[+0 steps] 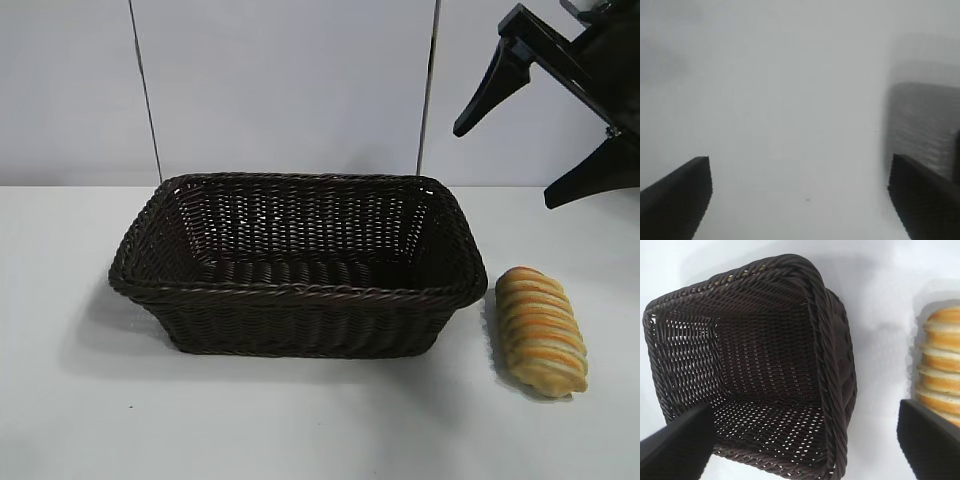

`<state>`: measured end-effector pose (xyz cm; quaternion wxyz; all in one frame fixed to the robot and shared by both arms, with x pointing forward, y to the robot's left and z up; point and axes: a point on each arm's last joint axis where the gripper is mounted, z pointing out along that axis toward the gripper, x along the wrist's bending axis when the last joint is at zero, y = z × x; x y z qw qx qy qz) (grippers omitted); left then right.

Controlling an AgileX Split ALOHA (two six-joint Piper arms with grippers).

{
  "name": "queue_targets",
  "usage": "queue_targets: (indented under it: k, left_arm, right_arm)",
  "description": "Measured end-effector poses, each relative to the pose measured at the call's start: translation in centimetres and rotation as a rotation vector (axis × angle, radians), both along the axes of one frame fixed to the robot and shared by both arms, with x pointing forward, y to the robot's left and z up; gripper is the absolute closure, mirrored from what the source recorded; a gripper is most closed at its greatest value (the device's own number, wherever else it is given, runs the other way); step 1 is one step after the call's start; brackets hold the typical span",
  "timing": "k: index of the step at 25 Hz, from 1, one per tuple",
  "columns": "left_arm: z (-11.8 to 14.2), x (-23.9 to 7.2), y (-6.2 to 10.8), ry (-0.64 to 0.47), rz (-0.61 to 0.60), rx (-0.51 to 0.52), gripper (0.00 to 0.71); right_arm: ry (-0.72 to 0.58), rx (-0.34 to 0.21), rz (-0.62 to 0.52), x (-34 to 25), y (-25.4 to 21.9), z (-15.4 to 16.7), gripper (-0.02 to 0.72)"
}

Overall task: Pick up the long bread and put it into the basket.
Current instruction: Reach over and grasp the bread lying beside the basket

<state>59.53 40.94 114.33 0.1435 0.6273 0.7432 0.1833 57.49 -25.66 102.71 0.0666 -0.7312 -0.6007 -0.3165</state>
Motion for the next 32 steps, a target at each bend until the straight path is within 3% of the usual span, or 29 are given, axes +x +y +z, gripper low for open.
queue_targets:
  k: [4,9,13,17,21,27,32]
  left_arm:
    - [5.9,-4.5,-1.5,-0.156,-0.026,0.041,0.016]
    - [13.9,-14.6,-5.6,-0.435,-0.068,0.103,0.016]
    - [15.5,-23.3,-9.7,-0.609,-0.198,0.113,0.016]
    - [13.0,-29.9,-11.1,-0.737,-0.239,0.133,0.016]
    - [8.3,-33.9,-11.5,-0.781,-0.233,0.145,0.016]
    - [-0.5,-36.5,-11.8,-0.703,-0.205,0.088,0.016]
    - [-5.6,-37.3,-11.9,-0.669,-0.198,0.071,0.016]
  right_arm:
    - [-0.002,-0.002,0.004,0.0,0.0,0.0,0.021]
    - [-0.001,-0.003,0.015,-0.1,0.0,0.0,0.021]
    - [-0.006,-0.002,0.019,0.0,0.0,0.2,0.021]
    - [-0.032,0.001,0.03,0.4,0.1,1.2,0.021]
    - [-0.058,0.004,0.044,0.8,0.2,2.4,0.021]
    - [-0.056,-0.013,0.058,0.8,0.1,2.5,0.021]
    - [-0.047,-0.026,0.069,0.7,0.1,2.4,0.021]
